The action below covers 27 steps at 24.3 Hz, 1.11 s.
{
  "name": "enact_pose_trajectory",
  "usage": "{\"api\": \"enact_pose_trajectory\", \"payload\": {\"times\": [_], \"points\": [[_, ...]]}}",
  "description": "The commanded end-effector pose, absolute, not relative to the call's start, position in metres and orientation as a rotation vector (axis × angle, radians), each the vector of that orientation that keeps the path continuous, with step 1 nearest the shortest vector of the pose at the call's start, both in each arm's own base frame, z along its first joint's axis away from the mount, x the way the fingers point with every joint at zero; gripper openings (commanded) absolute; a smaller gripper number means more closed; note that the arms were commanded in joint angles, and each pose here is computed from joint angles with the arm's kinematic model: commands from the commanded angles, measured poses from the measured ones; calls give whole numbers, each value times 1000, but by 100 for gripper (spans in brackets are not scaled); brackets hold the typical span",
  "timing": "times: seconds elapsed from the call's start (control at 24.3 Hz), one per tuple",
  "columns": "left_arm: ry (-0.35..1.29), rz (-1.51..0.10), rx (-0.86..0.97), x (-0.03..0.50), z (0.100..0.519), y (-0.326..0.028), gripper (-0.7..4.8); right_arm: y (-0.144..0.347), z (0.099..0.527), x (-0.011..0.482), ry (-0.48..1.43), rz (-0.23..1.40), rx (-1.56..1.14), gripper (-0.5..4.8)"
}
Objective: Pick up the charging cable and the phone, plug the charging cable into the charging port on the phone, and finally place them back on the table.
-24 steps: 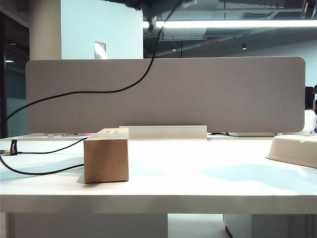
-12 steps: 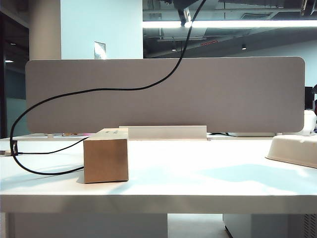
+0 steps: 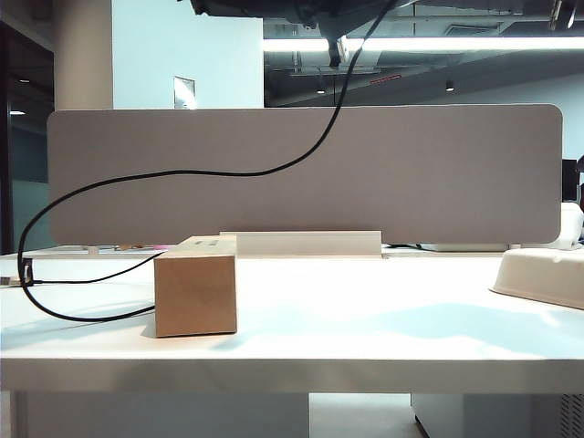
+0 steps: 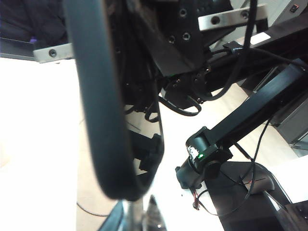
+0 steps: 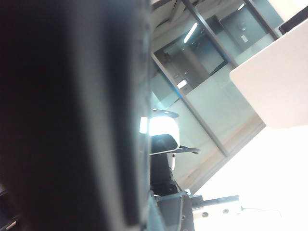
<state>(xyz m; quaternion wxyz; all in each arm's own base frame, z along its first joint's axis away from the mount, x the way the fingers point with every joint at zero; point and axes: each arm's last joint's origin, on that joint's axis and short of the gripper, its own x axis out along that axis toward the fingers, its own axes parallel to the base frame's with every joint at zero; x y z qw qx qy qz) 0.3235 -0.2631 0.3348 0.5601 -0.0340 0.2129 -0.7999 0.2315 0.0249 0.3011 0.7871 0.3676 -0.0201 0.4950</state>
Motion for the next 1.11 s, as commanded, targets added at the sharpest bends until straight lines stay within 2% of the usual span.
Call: {"api": "enact_pose_trajectory", "payload": {"times": [0.04, 0.74, 1.11], "points": [[491, -1906, -94, 323, 338, -264, -6, 25, 307, 229, -87, 1086, 767, -5], [535, -1917, -120, 317, 339, -272, -6, 25, 305, 230, -45, 1098, 757, -5], [558, -1869, -115, 318, 339, -273, -6, 27, 297, 233, 77, 1121, 765, -5]]}}
